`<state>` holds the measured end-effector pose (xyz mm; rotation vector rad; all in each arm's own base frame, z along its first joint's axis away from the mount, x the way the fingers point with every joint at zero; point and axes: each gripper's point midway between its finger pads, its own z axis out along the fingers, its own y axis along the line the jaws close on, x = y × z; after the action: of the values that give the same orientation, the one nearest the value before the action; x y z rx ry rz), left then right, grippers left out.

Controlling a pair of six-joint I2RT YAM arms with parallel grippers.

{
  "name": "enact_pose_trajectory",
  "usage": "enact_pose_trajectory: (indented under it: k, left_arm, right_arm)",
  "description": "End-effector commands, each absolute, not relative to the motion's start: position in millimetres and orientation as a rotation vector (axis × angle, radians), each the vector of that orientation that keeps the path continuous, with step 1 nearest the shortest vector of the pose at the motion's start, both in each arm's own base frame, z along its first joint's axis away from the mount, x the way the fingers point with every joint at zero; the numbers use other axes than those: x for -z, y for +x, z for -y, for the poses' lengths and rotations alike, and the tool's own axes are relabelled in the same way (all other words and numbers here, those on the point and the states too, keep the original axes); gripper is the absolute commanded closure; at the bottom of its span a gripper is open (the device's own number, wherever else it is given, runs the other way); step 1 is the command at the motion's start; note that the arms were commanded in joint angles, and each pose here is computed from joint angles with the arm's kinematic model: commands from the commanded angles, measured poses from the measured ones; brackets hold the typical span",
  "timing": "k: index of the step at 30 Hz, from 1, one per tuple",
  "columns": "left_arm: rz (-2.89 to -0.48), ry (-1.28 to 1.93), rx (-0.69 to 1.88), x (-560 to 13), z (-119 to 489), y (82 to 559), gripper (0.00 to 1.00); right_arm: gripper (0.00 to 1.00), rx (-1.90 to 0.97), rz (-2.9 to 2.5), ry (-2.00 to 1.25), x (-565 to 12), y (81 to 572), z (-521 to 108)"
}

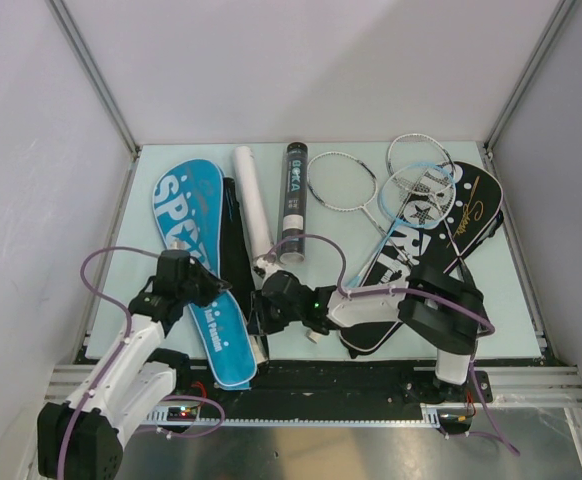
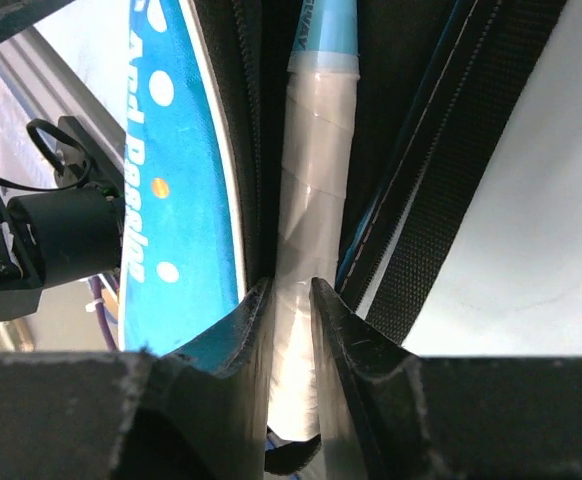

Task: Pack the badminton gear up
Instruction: Place the racket in the racket bag.

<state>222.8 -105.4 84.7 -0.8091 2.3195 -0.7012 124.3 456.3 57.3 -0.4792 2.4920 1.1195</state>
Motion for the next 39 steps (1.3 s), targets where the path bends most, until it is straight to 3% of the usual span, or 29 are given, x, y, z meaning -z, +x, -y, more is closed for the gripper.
enact_pose_trajectory:
  k: [1,11,14,17,20,28,39]
  left_arm:
    - [-2.238,-0.815,0.745,-95,107,234,1.00]
    - [-2.223,-0.826,0.735,-89,105,234,1.00]
    - [-2.217,-0.824,0.703,-88,101,236,1.00]
    - [-2.205,-0.818,0.658,-88,95,240,1.00]
    - [-2.190,-0.794,0.618,-92,90,246,1.00]
    - [-2.214,-0.674,0.576,-95,89,250,1.00]
    - [-2.206,-0.622,0.677,-101,102,243,1.00]
  right_arm:
    - [0.74,-1.319,-2.471,-0.486,-64,107,-481]
    - [0.78,-1.396,-2.398,-0.414,-78,112,-487]
    - [0.69,-1.256,-2.400,-0.378,-75,126,-473]
    - [0.56,-1.074,-2.408,-0.311,-80,143,-445]
    - [0.51,-0.915,-2.389,-0.218,-96,166,-412]
    - [0.49,-0.692,-2.303,0.061,-132,236,-323]
    - [0.50,-0.401,-2.262,0.567,-90,339,-173]
